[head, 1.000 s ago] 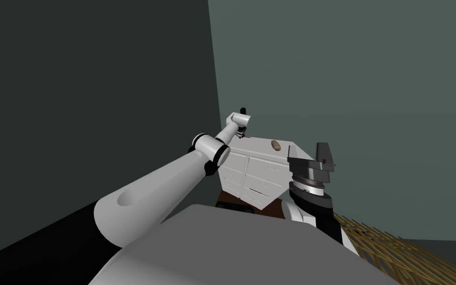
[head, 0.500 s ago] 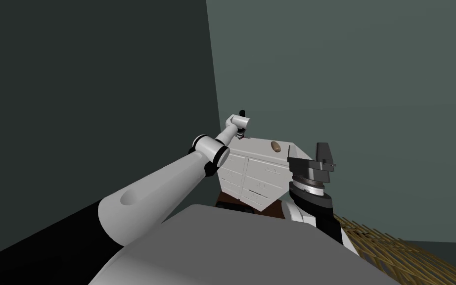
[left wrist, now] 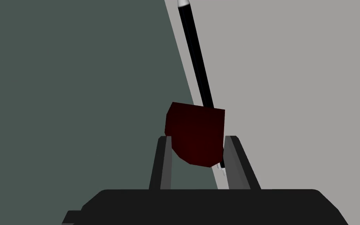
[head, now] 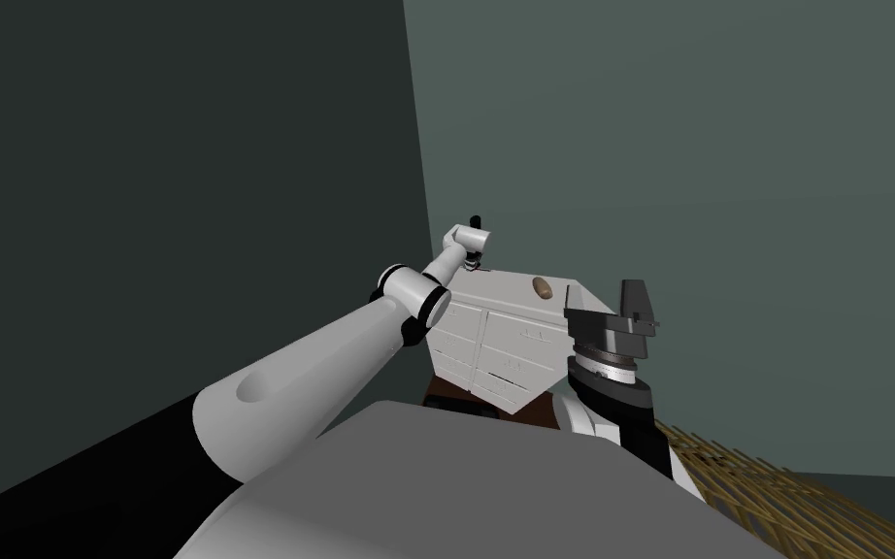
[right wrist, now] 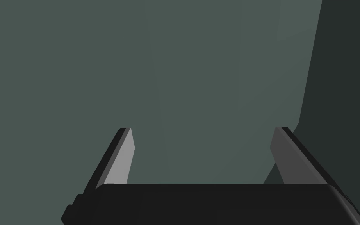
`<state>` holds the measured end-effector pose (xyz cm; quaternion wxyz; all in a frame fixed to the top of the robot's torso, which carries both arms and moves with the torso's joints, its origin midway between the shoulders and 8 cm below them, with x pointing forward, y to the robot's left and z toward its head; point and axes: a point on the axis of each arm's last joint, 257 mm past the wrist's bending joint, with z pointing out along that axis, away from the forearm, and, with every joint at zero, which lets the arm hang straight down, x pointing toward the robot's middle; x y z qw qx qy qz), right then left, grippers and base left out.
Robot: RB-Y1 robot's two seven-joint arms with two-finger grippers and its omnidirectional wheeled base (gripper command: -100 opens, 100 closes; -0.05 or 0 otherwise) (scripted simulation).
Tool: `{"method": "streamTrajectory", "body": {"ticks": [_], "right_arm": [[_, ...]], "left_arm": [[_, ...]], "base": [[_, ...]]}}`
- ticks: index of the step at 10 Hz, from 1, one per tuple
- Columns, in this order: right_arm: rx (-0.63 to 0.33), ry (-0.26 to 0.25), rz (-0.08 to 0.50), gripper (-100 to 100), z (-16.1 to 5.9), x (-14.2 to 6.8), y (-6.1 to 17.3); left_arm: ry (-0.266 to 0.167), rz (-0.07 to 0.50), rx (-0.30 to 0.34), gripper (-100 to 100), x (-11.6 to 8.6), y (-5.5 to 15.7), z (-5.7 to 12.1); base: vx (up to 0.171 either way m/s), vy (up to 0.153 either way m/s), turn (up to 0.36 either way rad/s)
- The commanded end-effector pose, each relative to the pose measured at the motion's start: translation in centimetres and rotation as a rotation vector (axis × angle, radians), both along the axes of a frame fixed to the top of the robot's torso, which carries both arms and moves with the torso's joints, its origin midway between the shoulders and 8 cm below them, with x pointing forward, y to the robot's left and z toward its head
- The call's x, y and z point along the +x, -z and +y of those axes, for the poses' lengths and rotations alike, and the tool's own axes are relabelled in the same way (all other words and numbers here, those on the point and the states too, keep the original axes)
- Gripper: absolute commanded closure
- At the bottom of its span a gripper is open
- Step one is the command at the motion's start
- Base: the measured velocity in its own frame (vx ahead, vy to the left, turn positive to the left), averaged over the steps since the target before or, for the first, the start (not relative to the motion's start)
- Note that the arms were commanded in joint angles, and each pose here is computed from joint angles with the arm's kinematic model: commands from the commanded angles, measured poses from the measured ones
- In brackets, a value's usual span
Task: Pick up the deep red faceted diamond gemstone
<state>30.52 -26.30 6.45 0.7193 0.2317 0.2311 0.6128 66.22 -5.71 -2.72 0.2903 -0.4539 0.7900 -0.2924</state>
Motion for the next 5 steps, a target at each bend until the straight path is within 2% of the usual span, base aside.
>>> {"method": "streamTrajectory", "body": {"ticks": [1, 2, 3, 4, 5], "right_arm": [[0.0, 0.0, 0.0, 0, 0.0, 0.0, 0.0], [0.0, 0.0, 0.0, 0, 0.0, 0.0, 0.0], [0.0, 0.0, 0.0, 0, 0.0, 0.0, 0.0], [0.0, 0.0, 0.0, 0, 0.0, 0.0, 0.0], [0.0, 0.0, 0.0, 0, 0.0, 0.0, 0.0]], "left_arm": [[0.0, 0.0, 0.0, 100, 0.0, 0.0, 0.0], [0.0, 0.0, 0.0, 0, 0.0, 0.0, 0.0], [0.003, 0.004, 0.002, 100, -0.4, -1.0, -0.3], [0.002, 0.0, 0.0, 100, -0.1, -0.6, -0.1], [0.002, 0.001, 0.0, 0, -0.2, -0.7, -0.2]], "base": [[0.0, 0.0, 0.0], [0.0, 0.0, 0.0], [-0.051, 0.013, 0.028], [-0.031, 0.008, 0.004], [0.0, 0.0, 0.0]]}}
